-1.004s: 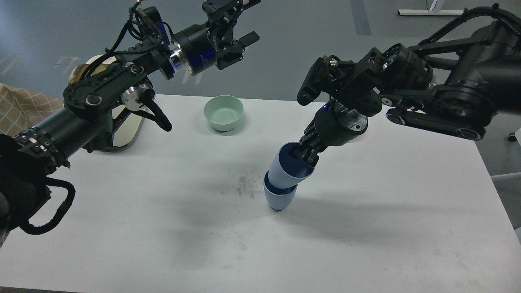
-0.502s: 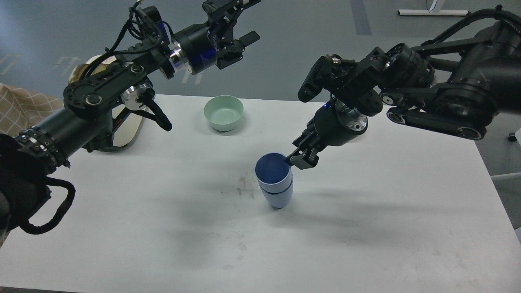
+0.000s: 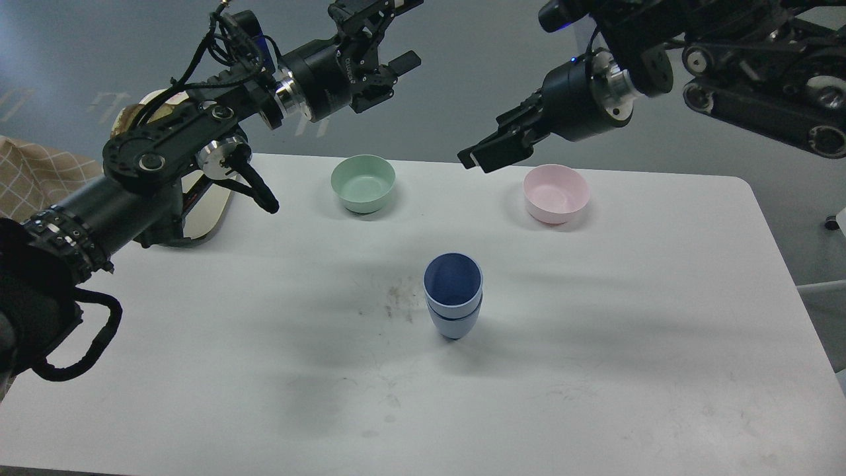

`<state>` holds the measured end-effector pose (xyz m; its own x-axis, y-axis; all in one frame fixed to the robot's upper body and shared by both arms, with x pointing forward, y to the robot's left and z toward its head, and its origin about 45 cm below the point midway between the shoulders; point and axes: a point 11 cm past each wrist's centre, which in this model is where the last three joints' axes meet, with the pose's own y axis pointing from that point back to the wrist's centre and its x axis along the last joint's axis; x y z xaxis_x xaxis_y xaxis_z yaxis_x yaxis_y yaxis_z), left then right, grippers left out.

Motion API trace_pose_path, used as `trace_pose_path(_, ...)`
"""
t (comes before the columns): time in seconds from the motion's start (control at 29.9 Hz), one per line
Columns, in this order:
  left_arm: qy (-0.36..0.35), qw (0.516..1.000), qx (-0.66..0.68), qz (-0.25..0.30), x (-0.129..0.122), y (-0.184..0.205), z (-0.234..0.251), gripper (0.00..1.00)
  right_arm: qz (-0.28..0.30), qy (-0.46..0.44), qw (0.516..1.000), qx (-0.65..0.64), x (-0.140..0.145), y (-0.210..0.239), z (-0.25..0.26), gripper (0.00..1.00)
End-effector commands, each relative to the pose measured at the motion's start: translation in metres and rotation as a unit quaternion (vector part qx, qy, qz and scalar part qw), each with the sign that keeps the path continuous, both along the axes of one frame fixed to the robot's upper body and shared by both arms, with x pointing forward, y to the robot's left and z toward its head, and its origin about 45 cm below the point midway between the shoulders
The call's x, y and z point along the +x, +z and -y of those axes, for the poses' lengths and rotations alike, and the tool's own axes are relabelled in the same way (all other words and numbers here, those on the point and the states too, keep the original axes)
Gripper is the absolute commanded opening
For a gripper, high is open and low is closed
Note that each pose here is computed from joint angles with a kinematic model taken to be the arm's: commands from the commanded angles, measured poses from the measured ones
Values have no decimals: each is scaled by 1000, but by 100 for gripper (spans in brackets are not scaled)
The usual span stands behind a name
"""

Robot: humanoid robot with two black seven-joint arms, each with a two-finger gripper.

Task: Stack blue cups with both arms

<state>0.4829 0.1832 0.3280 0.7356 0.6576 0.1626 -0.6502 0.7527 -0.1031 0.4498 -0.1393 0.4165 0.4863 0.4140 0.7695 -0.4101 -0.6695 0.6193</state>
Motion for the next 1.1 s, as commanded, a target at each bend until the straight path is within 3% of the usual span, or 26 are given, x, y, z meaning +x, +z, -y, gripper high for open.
trace_pose_path(0.0,19,1000,-11,-2,5,-1,-11,98,3,-73,993,88,19,25,43,100)
trace_pose_path(0.2,51,998,-47,-8,10,0,-29,98,-45,-178,948,260,44,11,94,100)
trace_pose_path(0.27,62,996,-60,-17,10,-5,-35,98,-33,-198,932,300,50,6,103,100)
trace_pose_path(0.44,115,985,-114,-52,16,-24,-61,98,17,-262,839,476,60,-19,123,100)
trace_pose_path(0.54,141,974,-153,-86,14,-46,-71,97,-33,-290,764,575,58,-43,125,100)
trace_pose_path(0.8,166,960,-183,-128,3,-86,-74,98,-150,-318,638,685,56,-90,138,100)
trace_pose_path(1.07,198,947,-208,-141,-2,-103,-91,98,-191,-341,532,751,44,-122,185,100)
